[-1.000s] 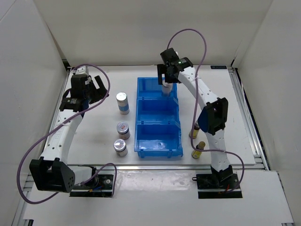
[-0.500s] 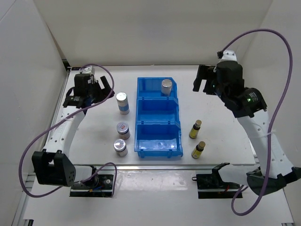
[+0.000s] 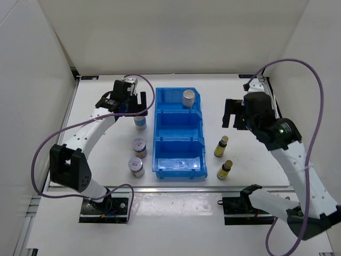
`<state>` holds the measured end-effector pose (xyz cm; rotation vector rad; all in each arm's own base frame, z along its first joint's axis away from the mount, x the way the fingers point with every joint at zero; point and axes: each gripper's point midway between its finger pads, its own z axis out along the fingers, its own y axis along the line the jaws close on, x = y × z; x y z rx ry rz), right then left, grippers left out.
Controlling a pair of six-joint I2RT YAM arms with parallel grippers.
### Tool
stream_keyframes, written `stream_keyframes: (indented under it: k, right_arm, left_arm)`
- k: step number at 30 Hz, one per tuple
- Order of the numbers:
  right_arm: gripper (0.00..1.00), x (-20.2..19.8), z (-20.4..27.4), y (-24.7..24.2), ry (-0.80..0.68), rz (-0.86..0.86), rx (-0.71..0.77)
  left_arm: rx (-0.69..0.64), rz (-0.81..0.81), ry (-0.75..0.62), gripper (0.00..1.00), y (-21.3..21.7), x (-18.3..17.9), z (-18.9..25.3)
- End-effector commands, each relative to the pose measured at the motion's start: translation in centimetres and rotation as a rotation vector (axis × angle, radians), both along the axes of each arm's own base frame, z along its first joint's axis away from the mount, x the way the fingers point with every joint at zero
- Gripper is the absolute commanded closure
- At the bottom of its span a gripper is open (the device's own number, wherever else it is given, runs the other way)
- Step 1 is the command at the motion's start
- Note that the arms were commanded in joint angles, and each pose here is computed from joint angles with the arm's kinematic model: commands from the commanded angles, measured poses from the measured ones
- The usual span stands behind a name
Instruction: Organize the condiment bottles
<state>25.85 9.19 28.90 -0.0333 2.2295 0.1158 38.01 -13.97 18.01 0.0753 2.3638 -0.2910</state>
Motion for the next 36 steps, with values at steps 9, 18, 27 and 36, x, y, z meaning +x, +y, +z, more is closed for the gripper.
stream_keyframes:
  k: [9,18,27,36]
  right_arm:
    - [0.0,-5.0,-0.9,-4.5,-0.105,-0.122,0.02]
    - [0.0,-6.3,-3.6,-6.4,-0.071,-0.217,-0.005]
    - [0.0,-6.0,-4.6,-6.5,-0.03,-0.233,-0.037]
    - [0.0,-5.5,-5.4,-6.2,0.006,-0.238,-0.054]
  left_arm:
    - [0.117,0.09,0.049,0.0,2.1,1.9,-1.5]
    - [0.115,0.082,0.099,0.0,1.6,2.3,-3.4]
    - [0.158,0.057,0.12,0.06,-0.6,3.1,-4.1]
    - [0.173,0.089,0.16,0.22,-0.5,3.5,-6.1]
